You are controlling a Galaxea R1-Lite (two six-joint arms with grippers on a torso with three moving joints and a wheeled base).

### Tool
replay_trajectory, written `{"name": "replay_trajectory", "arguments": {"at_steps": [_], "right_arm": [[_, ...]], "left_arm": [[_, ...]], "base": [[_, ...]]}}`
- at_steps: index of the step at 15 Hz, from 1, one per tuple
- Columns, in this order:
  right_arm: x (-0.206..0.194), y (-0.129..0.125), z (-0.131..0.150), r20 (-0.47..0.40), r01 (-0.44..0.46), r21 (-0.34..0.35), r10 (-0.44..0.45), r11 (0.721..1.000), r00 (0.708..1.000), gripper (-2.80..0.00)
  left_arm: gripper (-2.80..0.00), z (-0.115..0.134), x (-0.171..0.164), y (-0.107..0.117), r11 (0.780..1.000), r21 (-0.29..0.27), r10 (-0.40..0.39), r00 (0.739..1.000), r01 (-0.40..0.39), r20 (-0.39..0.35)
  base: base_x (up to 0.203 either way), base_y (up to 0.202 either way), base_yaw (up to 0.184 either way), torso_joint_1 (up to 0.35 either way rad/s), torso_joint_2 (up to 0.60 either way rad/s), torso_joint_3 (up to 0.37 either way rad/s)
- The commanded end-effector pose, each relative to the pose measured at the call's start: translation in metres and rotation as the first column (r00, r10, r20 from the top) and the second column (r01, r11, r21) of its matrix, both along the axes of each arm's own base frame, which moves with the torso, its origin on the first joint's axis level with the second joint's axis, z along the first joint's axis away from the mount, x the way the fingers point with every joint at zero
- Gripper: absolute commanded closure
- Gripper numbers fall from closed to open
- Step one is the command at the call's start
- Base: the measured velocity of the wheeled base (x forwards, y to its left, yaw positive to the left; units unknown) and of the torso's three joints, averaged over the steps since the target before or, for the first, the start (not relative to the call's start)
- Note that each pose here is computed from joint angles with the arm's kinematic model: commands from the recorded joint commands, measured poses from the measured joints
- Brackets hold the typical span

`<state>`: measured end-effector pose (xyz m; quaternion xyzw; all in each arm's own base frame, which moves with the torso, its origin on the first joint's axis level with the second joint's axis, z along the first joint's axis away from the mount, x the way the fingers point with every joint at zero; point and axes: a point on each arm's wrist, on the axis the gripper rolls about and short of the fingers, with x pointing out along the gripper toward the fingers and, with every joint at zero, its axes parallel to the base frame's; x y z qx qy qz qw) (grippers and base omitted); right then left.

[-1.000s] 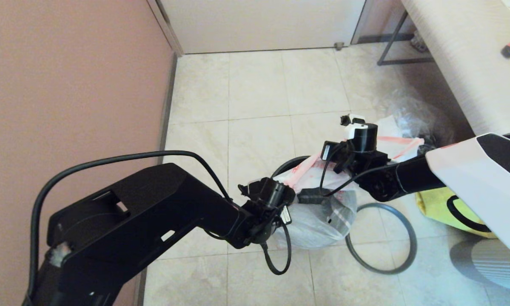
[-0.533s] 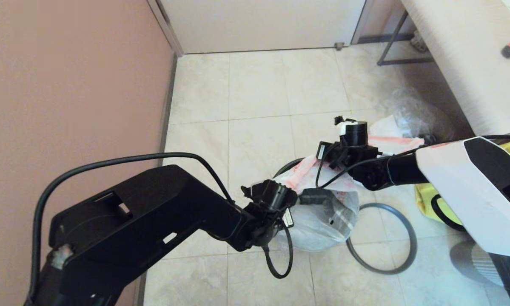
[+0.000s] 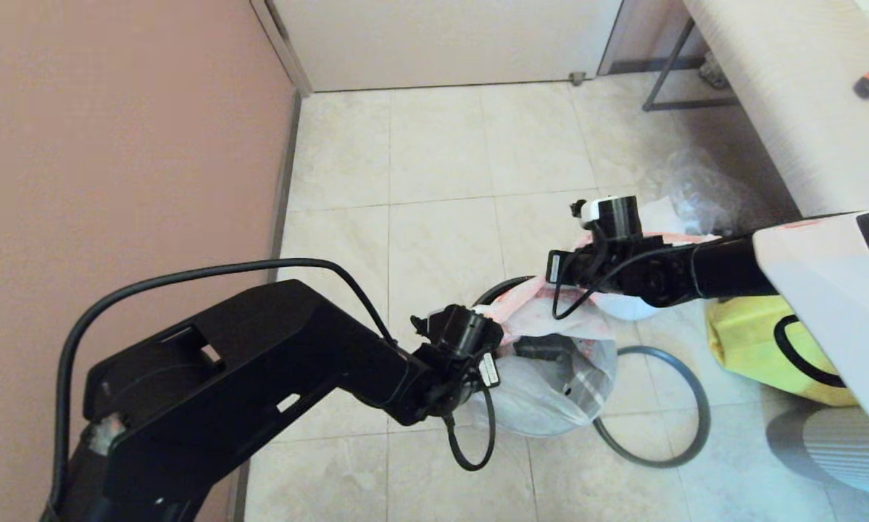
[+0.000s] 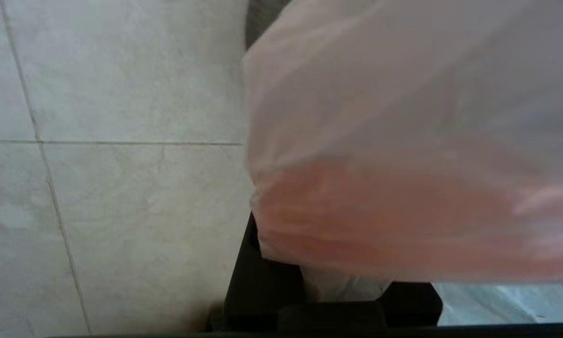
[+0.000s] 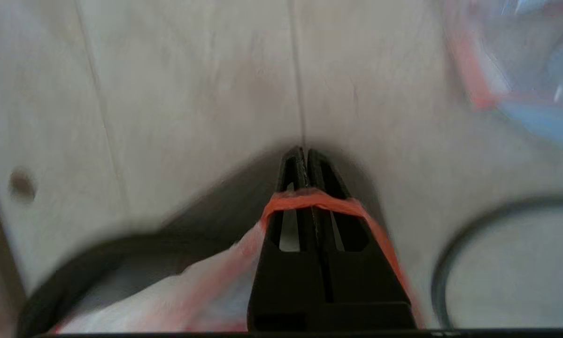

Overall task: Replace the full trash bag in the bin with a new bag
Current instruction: Put the new garbage bag on the trash can

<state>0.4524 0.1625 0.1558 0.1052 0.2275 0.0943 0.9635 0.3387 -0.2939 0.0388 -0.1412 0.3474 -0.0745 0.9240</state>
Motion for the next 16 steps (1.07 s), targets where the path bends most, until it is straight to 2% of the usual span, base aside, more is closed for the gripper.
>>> {"name": "replay_trajectory", "arguments": {"at_steps": [1,3,5,11,13,16], "right_arm": [[-0.019,-0.006,0.029,0.003,-0.008,0.007,0.008,1.000,1.000,0.00],[-0.037,-0.009,0.042,-0.007,-0.022,0.007,0.022,1.000,1.000,0.00],[-0.051,-0.001,0.043,-0.028,-0.052,-0.002,0.052,0.999,0.998,0.00],[-0.073,0.044,0.000,-0.135,-0.157,-0.051,0.149,0.986,0.980,0.00],[-0.071,0.055,-0.013,-0.143,-0.180,-0.055,0.170,0.982,0.975,0.00],[-0.058,0.062,-0.016,-0.121,-0.178,-0.051,0.170,0.983,0.978,0.00]], "left_arm": [[0.00,-0.001,0.001,0.001,1.000,-0.004,0.005,1.000,-0.005,-0.002],[0.00,0.000,0.004,0.002,1.000,-0.015,0.001,1.000,-0.001,-0.006],[0.00,0.001,0.006,0.003,1.000,-0.021,0.007,1.000,-0.007,0.000],[0.00,0.007,0.015,0.007,0.998,-0.052,0.028,0.999,-0.026,0.038],[0.00,0.007,0.016,0.007,0.998,-0.054,0.027,0.999,-0.025,0.040],[0.00,0.009,0.025,0.014,0.997,-0.059,0.048,0.998,-0.045,0.047]], "base": [[0.000,0.000,0.000,0.000,0.00,0.000],[0.000,0.000,0.000,0.000,0.00,0.000],[0.000,0.000,0.000,0.000,0.00,0.000],[0.000,0.000,0.000,0.000,0.00,0.000],[0.000,0.000,0.000,0.000,0.00,0.000],[0.000,0.000,0.000,0.000,0.00,0.000]]}}
